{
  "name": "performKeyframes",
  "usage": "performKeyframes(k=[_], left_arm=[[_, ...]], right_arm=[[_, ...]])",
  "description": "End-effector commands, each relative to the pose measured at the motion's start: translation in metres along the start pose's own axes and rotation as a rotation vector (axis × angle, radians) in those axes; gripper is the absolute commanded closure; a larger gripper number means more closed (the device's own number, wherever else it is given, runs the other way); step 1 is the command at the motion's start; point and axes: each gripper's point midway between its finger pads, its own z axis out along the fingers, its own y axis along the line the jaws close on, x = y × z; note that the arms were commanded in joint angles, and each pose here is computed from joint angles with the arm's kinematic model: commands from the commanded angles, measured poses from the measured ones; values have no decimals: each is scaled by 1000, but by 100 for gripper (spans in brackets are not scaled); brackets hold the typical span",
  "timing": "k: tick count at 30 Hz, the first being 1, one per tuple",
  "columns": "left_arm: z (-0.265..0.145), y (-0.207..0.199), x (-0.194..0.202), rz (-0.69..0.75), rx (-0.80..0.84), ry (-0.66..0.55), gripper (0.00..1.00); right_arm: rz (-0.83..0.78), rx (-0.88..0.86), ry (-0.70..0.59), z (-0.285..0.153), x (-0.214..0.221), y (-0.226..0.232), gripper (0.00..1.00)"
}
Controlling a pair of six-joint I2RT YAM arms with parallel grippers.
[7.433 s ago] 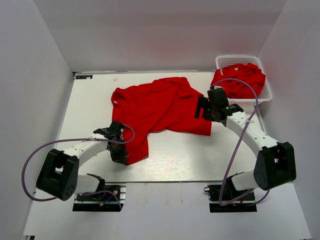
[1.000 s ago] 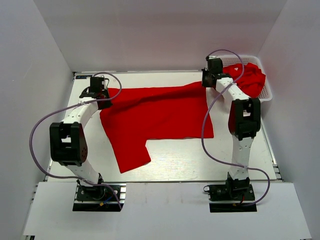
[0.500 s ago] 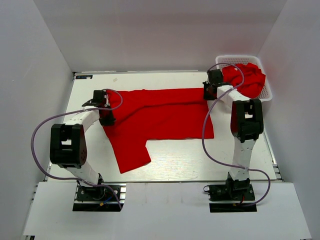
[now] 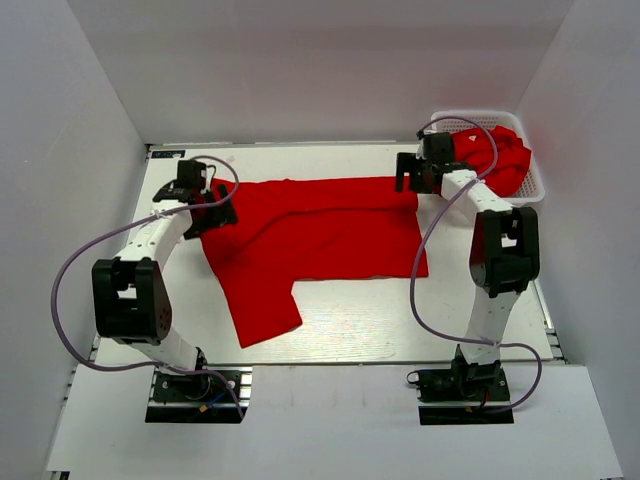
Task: Fold and stack the t-shirts
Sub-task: Fold the flattened tshirt in 1/3 of the way
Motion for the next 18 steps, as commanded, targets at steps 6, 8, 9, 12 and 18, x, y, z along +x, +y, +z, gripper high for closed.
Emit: performKeyframes(k=[6,8,9,12,18], left_arm=[[6,-61,-83,35,220,-190,0],[18,-71,-93,48,251,-192,0],[24,-75,-96,50,266,-189,0],[59,-81,-100,60,267,-158,0],[125,-79,-90,67,223,-71,0]], right_arm=[[3,-272,-64,-11,-28,63,10],[19,-278,-50,-3,-28,66,10],[27,-277,-43,5,-28,67,10],[50,-260,-32,21,-28,66,10],[75,-225,31,53,-16,61,10]])
